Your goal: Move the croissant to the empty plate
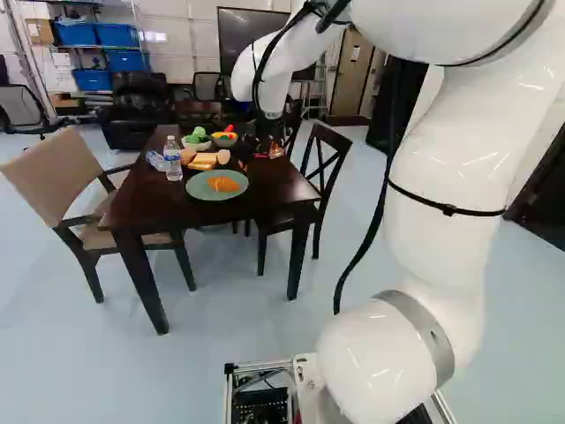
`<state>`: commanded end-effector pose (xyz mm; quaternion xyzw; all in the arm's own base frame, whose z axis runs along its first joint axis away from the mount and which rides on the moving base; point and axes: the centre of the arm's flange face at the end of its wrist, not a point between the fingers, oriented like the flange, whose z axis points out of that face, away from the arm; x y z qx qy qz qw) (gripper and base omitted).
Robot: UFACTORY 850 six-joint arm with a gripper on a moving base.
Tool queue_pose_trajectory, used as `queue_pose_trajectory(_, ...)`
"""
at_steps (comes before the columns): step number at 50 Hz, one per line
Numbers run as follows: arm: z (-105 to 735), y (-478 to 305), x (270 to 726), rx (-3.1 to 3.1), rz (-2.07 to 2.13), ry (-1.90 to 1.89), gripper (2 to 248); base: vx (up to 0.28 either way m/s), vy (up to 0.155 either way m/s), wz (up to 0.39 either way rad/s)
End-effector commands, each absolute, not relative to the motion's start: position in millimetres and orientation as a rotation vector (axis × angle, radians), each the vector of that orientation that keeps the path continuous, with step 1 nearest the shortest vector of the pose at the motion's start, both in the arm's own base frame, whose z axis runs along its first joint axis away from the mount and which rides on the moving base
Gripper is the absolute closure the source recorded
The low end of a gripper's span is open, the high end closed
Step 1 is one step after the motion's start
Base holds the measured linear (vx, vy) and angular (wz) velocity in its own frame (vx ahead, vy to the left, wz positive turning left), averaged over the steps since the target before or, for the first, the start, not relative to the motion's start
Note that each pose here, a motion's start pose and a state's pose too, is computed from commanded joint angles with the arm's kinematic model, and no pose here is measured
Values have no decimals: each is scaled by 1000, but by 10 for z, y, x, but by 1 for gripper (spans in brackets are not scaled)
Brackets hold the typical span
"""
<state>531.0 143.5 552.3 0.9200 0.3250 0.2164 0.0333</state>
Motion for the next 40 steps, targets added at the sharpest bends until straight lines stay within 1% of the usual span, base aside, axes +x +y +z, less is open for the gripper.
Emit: queue_pose_trajectory(40, 5527, 740, 5055, 2947, 672, 729, 3, 0, 0, 0)
